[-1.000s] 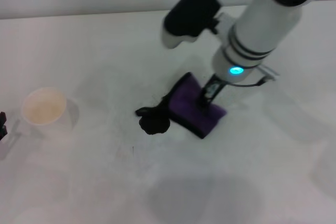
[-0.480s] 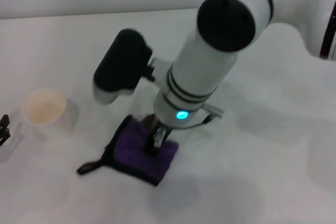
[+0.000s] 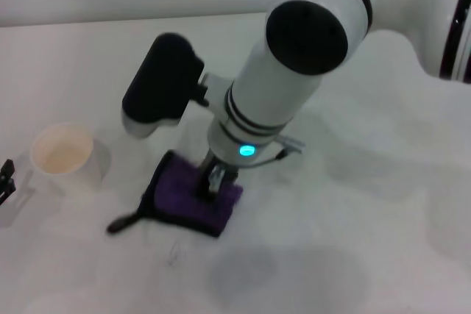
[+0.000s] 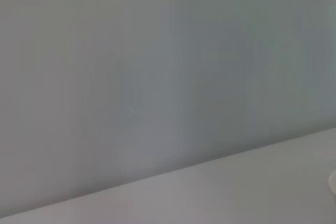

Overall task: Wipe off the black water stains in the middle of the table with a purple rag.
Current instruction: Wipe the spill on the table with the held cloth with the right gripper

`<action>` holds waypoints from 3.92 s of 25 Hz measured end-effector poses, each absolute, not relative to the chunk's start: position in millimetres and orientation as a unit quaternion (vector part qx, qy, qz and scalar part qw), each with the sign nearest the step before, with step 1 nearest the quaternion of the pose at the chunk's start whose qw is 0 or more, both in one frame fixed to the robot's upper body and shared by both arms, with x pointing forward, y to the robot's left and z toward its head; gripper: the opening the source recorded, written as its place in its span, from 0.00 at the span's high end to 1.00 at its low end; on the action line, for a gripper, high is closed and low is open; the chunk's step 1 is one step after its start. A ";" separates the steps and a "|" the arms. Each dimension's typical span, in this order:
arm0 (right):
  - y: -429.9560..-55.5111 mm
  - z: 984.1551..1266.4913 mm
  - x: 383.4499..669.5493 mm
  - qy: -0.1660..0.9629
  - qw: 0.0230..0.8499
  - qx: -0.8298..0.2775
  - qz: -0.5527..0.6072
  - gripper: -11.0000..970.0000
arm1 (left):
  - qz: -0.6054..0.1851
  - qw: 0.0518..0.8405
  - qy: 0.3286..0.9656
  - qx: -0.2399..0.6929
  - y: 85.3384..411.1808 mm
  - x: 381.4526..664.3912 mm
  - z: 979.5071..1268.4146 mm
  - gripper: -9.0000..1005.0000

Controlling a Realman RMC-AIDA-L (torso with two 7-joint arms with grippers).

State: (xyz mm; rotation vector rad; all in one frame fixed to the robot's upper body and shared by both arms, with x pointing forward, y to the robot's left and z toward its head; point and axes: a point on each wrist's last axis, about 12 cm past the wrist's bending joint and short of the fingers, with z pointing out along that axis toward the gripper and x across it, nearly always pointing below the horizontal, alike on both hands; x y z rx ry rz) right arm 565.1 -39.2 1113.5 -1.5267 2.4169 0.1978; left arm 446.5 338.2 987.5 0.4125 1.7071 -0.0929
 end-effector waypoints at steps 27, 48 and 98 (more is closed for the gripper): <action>-43.3 1097.9 551.6 0.831 0.101 -0.545 0.049 0.91 | -0.042 0.639 0.747 0.176 337.5 447.2 987.7 0.11; -25.6 1100.2 564.2 0.807 0.156 -0.563 0.083 0.91 | -0.042 0.640 0.747 0.175 337.3 447.0 987.5 0.11; -40.3 1102.1 544.0 0.813 0.118 -0.558 0.118 0.88 | -0.042 0.646 0.740 0.182 334.1 461.6 993.1 0.11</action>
